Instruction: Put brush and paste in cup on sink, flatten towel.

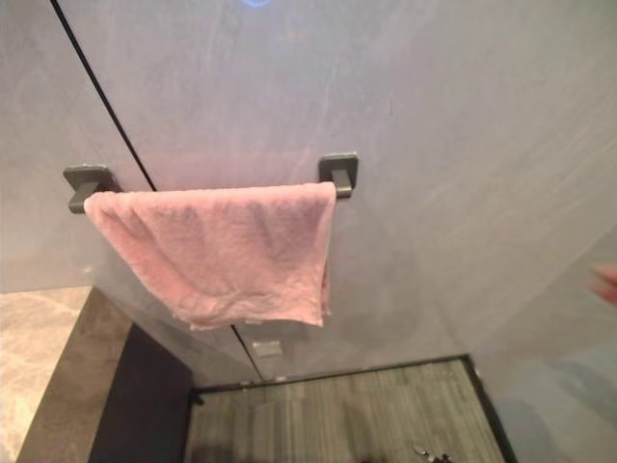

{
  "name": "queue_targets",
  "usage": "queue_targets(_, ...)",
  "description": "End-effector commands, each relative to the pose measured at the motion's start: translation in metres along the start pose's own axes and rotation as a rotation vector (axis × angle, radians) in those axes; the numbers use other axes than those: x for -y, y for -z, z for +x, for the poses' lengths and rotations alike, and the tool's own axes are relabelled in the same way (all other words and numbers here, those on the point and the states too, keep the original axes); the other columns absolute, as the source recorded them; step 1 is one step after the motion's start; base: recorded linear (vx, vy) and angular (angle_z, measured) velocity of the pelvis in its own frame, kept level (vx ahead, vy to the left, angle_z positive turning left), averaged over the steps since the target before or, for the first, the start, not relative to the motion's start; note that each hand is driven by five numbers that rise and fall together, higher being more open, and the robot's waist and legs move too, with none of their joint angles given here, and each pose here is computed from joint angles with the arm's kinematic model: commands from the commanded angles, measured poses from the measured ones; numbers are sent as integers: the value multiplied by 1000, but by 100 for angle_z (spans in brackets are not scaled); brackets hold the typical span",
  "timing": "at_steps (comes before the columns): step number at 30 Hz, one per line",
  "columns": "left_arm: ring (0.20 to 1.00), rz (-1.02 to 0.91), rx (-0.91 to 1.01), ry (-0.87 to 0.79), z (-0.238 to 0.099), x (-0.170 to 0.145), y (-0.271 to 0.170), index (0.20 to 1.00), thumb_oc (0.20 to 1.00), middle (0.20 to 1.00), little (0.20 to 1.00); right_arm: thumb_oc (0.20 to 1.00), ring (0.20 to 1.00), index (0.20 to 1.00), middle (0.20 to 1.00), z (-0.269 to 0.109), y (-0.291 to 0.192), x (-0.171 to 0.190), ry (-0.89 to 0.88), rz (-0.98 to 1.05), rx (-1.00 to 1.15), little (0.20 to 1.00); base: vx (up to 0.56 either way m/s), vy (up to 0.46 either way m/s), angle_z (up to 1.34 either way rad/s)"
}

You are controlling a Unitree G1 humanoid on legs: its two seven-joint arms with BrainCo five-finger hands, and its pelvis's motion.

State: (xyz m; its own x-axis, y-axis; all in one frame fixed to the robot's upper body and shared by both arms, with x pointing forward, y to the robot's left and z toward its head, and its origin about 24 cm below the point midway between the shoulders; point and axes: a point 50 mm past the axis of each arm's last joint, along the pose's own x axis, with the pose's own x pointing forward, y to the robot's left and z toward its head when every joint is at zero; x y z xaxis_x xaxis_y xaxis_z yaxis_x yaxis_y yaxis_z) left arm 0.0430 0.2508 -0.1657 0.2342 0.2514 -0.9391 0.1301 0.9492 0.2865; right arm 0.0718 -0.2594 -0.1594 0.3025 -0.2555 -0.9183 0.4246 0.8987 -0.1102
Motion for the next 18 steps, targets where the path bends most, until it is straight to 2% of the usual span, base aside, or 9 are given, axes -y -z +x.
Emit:
queue_targets(1,1000,15,24,-34,1,-15,-9,1000,1000,1000,1000,1000,1000,1000,1000,2,-10,-14,-30,7,26,1000,0,0,0)
queue_targets(11,1000,69,68,-37,2,-17,-20,1000,1000,1000,1000,1000,1000,1000,1000,3,-16,-22,-54,-16,47,1000,0,0,0)
queue_targets(18,1000,299,200,-59,2,-20,-48,1000,1000,1000,1000,1000,1000,1000,1000,3,-26,-29,-75,-42,98,1000,0,0,0)
